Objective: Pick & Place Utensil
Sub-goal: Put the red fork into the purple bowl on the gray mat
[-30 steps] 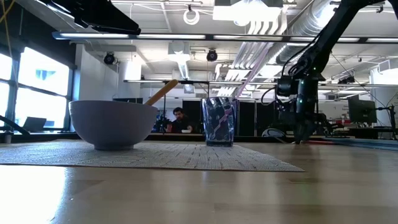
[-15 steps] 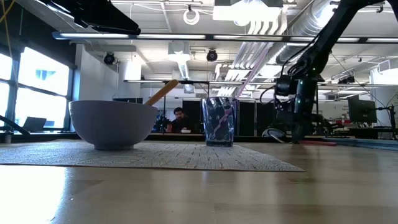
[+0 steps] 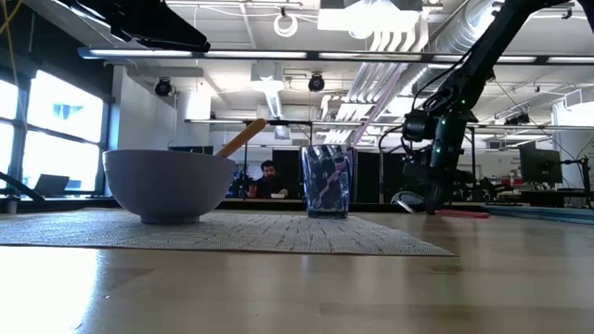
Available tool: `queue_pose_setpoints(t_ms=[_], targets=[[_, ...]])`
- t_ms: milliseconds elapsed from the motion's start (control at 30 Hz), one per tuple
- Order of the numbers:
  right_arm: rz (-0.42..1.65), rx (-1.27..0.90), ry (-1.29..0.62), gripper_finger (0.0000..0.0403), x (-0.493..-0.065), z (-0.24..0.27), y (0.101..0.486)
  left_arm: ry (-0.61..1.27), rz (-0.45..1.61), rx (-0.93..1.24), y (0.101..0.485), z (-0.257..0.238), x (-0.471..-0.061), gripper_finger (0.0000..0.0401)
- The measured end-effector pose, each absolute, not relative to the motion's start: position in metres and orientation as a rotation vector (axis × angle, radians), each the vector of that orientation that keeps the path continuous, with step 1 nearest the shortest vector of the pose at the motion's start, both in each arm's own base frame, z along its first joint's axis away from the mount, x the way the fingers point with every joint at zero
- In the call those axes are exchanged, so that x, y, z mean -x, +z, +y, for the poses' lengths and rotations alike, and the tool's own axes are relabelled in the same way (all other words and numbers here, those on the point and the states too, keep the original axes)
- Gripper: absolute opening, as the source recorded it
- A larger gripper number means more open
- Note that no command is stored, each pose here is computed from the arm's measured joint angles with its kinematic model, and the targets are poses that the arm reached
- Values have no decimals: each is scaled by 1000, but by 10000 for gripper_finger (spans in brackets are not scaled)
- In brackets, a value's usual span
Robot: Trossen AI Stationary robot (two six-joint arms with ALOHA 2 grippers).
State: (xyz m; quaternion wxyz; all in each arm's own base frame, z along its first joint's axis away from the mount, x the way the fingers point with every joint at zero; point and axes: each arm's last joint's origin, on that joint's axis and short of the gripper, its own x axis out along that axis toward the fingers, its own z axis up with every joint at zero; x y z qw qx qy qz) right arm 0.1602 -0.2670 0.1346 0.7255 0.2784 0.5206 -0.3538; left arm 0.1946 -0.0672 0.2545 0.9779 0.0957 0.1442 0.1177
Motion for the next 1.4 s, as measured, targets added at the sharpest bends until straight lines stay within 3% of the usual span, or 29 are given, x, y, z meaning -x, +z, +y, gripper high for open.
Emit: queue_pose_setpoints(t_ms=[400, 833, 1167, 1400], targets=[[1148, -595, -780, 36, -169, -252, 153, 237, 291, -193, 254, -67, -195, 166], [1040, -476, -899, 34, -163, -221, 217, 237, 291, -193, 254, -67, -195, 166], [850, -375, -973, 34, -142, -150, 288, 237, 291, -193, 254, -67, -195, 166], [756, -409, -930, 37, -120, -91, 313, 237, 291, -193, 254, -67, -195, 166]])
